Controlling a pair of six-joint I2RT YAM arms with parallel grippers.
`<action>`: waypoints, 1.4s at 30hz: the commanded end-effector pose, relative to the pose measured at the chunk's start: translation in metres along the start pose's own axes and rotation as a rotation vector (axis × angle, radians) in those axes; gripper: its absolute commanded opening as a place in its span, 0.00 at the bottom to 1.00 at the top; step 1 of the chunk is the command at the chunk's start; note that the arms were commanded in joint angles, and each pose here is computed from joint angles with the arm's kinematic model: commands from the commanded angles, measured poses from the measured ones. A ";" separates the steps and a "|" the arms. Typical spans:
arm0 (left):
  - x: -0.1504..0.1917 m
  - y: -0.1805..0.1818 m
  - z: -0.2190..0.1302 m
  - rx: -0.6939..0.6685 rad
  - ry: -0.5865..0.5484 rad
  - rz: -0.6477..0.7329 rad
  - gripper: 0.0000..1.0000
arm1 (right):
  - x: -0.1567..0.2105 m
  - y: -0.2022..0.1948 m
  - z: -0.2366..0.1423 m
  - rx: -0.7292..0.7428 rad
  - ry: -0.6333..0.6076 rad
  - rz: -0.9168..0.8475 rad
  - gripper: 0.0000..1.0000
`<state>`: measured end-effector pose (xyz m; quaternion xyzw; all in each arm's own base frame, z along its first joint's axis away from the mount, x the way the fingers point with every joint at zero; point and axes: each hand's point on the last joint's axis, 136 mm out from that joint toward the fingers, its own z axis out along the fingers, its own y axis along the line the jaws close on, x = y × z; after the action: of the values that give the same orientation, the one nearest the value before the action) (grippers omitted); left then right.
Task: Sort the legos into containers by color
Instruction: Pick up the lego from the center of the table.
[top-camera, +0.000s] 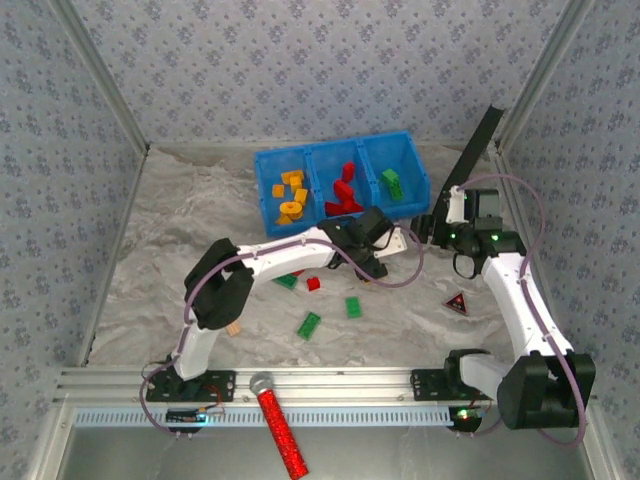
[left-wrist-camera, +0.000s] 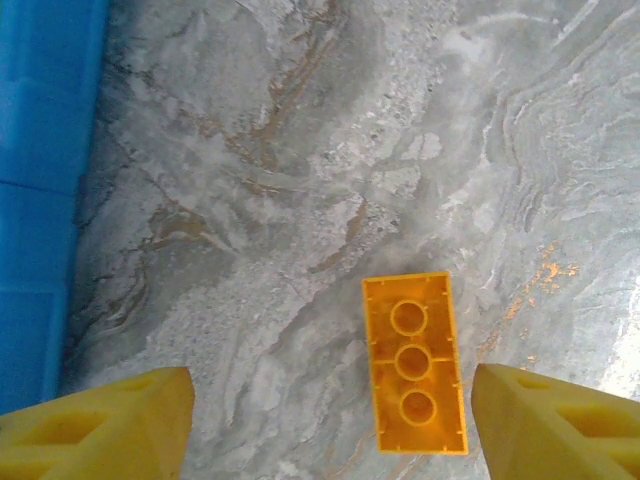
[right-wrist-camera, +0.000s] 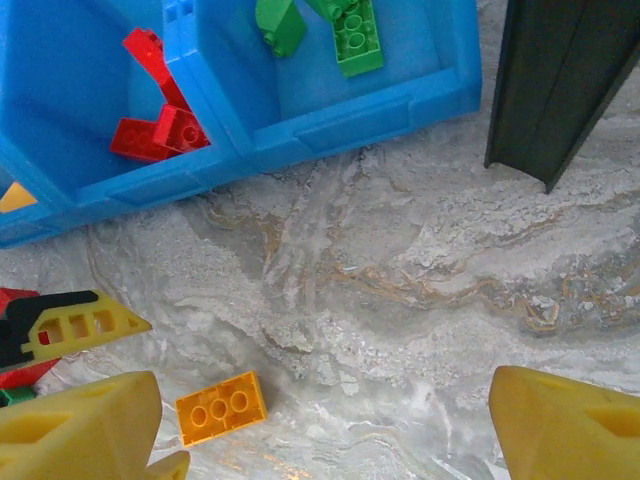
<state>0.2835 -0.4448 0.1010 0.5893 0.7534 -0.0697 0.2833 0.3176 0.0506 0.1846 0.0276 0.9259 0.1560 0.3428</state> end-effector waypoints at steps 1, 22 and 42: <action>-0.001 -0.008 0.004 0.035 0.018 0.004 0.78 | 0.005 -0.002 -0.001 -0.013 0.007 0.016 0.88; 0.030 -0.021 0.057 0.075 0.140 0.032 0.81 | 0.004 -0.003 0.006 -0.032 0.027 0.038 0.89; 0.030 -0.002 0.030 0.072 0.139 -0.073 0.27 | -0.017 0.007 -0.023 -0.122 -0.100 0.077 0.93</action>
<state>0.2814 -0.4461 0.0328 0.5984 0.7751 -0.0604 0.1936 0.3164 0.0453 0.1930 0.0493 0.9122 0.2020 0.3530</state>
